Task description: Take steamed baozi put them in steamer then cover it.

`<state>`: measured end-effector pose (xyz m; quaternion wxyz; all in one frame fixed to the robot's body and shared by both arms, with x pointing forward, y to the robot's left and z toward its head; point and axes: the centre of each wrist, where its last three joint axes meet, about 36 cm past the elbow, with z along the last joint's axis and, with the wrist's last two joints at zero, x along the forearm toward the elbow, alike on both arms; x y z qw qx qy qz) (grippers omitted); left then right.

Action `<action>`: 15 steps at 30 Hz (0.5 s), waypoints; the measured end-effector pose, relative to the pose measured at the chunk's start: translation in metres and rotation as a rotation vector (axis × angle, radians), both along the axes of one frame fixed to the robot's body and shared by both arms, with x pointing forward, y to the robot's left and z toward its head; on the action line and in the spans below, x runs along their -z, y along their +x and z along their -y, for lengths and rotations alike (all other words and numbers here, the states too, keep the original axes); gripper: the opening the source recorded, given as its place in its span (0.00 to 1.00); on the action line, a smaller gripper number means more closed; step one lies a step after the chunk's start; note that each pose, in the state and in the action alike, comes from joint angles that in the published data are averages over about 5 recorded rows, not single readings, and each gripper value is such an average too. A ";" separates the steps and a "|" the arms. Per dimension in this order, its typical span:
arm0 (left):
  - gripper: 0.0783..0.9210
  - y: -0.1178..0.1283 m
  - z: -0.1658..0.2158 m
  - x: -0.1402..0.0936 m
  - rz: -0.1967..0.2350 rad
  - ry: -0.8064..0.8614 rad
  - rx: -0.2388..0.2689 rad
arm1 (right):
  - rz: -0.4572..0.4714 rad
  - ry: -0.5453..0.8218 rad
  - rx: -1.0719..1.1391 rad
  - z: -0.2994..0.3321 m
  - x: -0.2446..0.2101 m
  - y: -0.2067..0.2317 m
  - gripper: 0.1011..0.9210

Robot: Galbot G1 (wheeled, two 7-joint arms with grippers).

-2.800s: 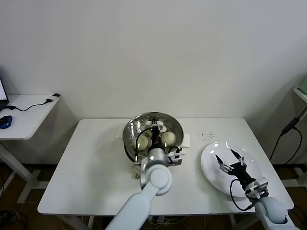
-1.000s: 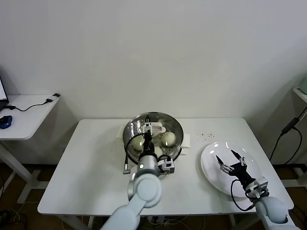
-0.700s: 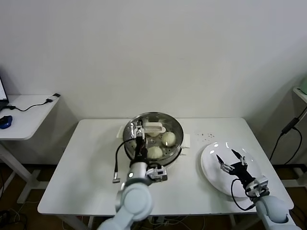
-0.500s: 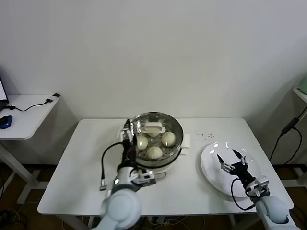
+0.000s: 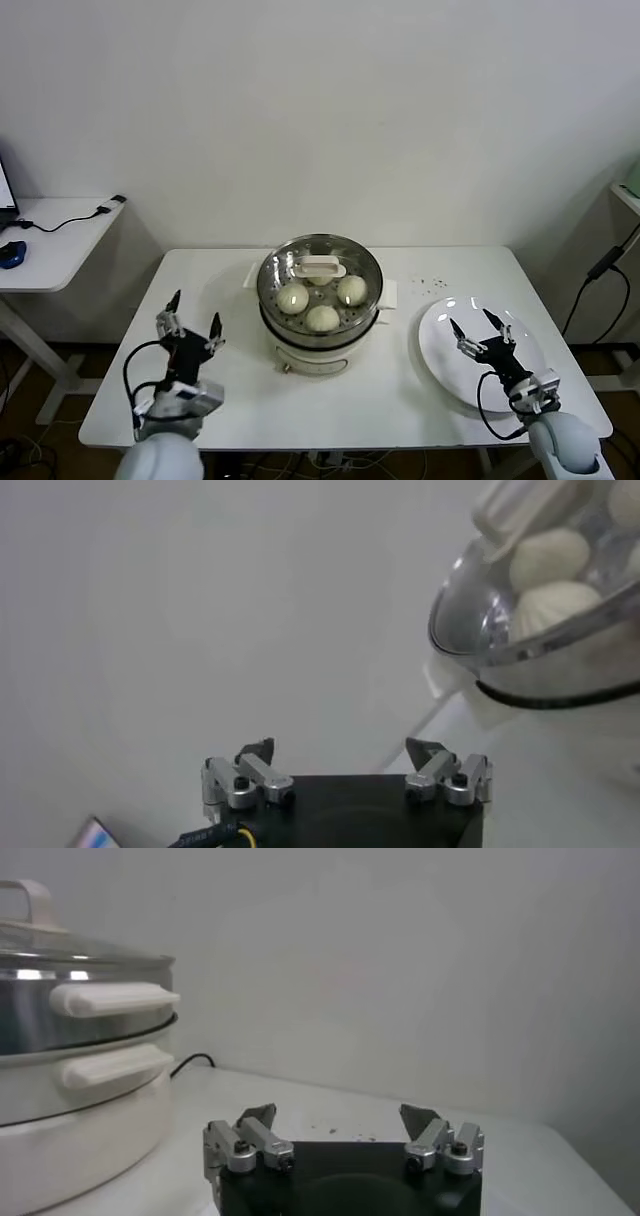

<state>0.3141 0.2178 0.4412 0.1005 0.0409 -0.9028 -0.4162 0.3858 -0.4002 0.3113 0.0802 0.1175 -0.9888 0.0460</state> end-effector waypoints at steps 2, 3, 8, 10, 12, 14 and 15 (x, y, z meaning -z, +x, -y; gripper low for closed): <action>0.88 -0.007 -0.012 0.004 0.018 -0.085 0.010 | 0.003 0.003 0.000 -0.002 -0.001 -0.001 0.88; 0.88 -0.011 -0.017 0.006 0.028 -0.128 0.013 | 0.004 0.004 0.000 -0.003 -0.001 -0.001 0.88; 0.88 -0.026 -0.032 0.018 0.081 -0.325 0.012 | 0.008 0.012 0.003 -0.008 -0.002 -0.004 0.88; 0.88 -0.030 -0.036 0.023 0.099 -0.394 0.005 | 0.008 0.017 0.005 -0.009 -0.002 -0.006 0.88; 0.88 -0.033 -0.040 0.027 0.116 -0.451 -0.006 | 0.010 0.021 0.008 -0.010 -0.003 -0.007 0.88; 0.88 -0.036 -0.043 0.031 0.132 -0.497 -0.017 | 0.012 0.024 0.012 -0.011 -0.003 -0.009 0.88; 0.88 -0.037 -0.045 0.033 0.140 -0.516 -0.022 | 0.012 0.025 0.013 -0.011 -0.003 -0.009 0.88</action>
